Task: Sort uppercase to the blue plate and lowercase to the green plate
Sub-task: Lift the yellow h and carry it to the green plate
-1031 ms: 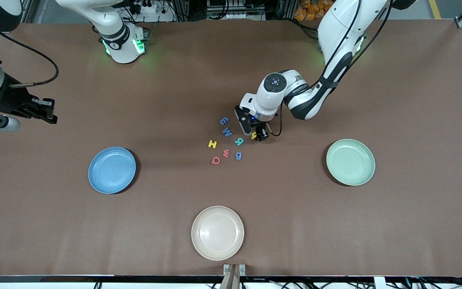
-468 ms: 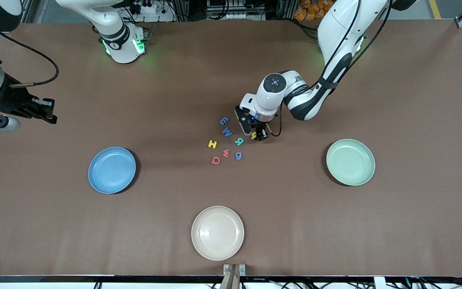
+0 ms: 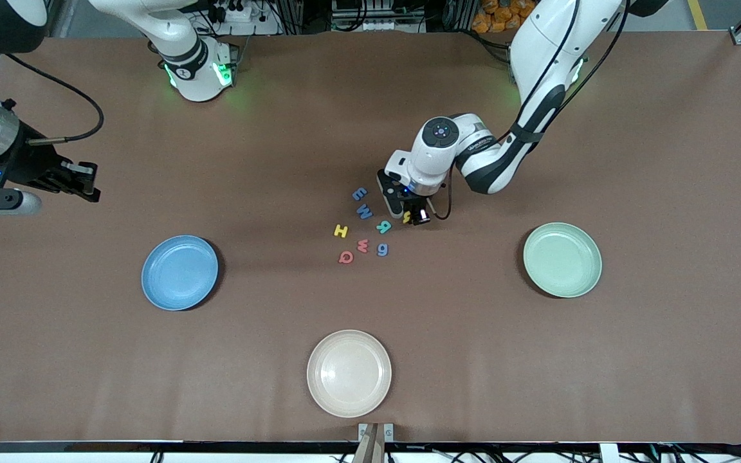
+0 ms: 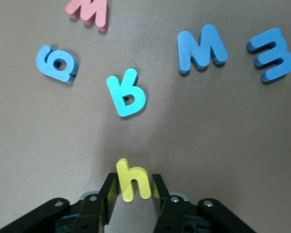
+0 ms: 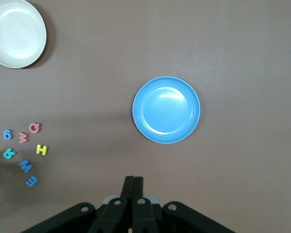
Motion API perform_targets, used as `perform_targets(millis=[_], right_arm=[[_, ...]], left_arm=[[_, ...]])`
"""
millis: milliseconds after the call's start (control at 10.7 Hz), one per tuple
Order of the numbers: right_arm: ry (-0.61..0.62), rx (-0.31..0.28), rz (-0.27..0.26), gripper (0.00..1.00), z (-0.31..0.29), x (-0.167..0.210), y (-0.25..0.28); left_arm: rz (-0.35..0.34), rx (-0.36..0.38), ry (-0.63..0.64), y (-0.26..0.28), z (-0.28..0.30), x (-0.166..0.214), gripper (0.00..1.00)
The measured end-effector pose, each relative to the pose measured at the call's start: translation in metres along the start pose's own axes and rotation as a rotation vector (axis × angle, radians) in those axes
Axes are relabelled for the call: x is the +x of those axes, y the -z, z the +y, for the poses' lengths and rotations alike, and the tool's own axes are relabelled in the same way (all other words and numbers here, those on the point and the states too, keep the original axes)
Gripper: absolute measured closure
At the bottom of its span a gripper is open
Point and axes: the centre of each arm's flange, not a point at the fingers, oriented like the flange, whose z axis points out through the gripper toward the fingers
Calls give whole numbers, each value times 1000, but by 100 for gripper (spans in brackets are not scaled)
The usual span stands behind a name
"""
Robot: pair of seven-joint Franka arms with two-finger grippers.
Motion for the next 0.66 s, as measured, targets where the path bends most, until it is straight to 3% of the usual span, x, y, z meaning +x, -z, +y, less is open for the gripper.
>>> perform_targets(millis=[187,656], right_arm=[[-3,6,5,99,-3,1,2],[-41,19,17,99,-20,1,1]], left_arm=[[0,11,3,2,-6,-1,73],[3,31,13,4,-20,-3,74]])
